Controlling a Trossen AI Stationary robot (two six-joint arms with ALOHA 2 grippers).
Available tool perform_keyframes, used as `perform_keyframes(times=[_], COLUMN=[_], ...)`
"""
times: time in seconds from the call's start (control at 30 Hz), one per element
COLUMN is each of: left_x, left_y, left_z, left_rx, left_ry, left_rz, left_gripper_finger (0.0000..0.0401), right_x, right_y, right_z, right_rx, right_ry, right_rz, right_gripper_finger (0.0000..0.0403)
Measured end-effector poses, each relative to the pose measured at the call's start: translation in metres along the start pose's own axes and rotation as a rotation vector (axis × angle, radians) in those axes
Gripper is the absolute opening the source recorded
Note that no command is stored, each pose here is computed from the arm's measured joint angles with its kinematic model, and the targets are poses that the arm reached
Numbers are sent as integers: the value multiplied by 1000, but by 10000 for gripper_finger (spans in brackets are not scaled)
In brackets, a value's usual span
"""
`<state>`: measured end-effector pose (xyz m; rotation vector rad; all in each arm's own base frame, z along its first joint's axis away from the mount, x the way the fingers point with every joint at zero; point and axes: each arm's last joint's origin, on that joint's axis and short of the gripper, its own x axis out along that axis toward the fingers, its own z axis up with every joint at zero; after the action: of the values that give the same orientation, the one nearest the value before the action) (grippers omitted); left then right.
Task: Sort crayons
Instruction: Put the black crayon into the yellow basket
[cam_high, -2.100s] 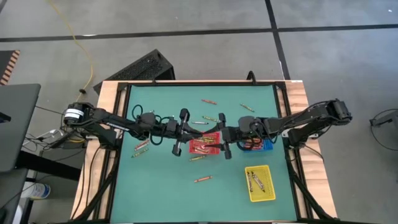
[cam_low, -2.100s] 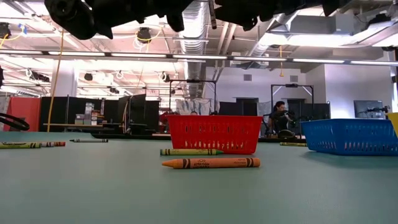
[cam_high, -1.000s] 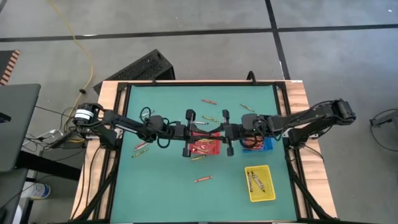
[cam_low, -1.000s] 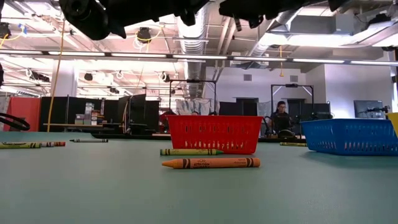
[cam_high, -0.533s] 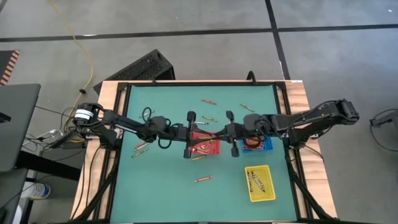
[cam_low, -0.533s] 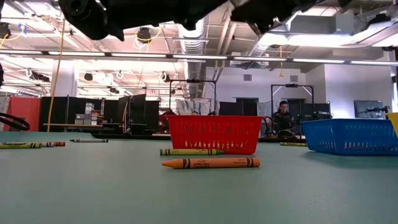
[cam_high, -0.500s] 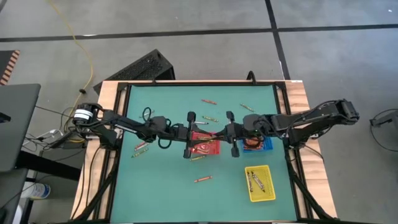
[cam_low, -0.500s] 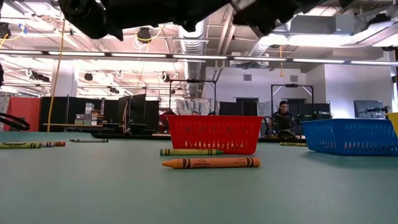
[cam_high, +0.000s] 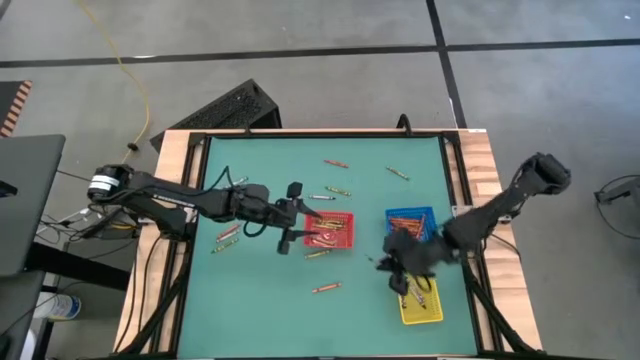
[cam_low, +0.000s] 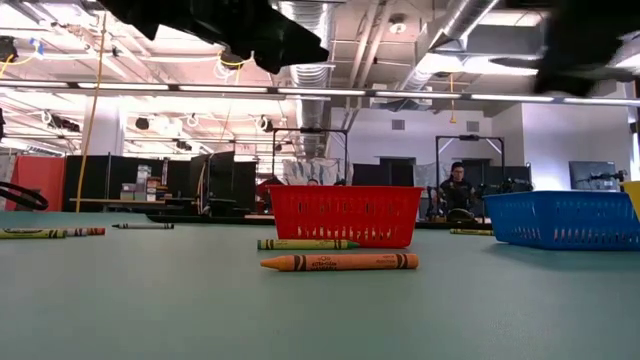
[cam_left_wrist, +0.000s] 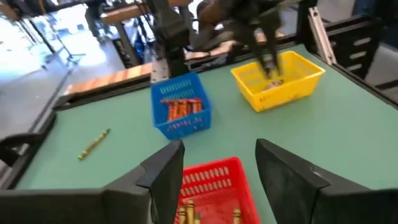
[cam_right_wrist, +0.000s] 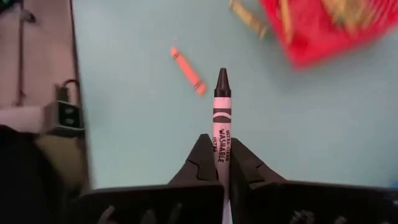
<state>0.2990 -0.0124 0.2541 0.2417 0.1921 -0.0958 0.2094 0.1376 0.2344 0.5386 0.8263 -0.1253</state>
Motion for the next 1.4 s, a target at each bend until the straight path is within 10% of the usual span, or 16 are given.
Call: perform_keyframes(times=[0.47, 1.1, 1.4], left_x=[21, 9, -21], left_y=[5, 44, 67], left_z=[-4, -17, -4], left_rx=[-21, -141, -283], left_ry=[-148, -37, -4], left_rz=[70, 129, 267], left_gripper_finger=[187, 187, 187], right_x=[7, 29, 37], right_y=[17, 5, -4], right_z=[-125, -107, -91], right_rx=[394, 437, 350], right_ry=[119, 225, 311], right_rz=[-284, -412, -441], right_gripper_finger=[10, 18, 84])
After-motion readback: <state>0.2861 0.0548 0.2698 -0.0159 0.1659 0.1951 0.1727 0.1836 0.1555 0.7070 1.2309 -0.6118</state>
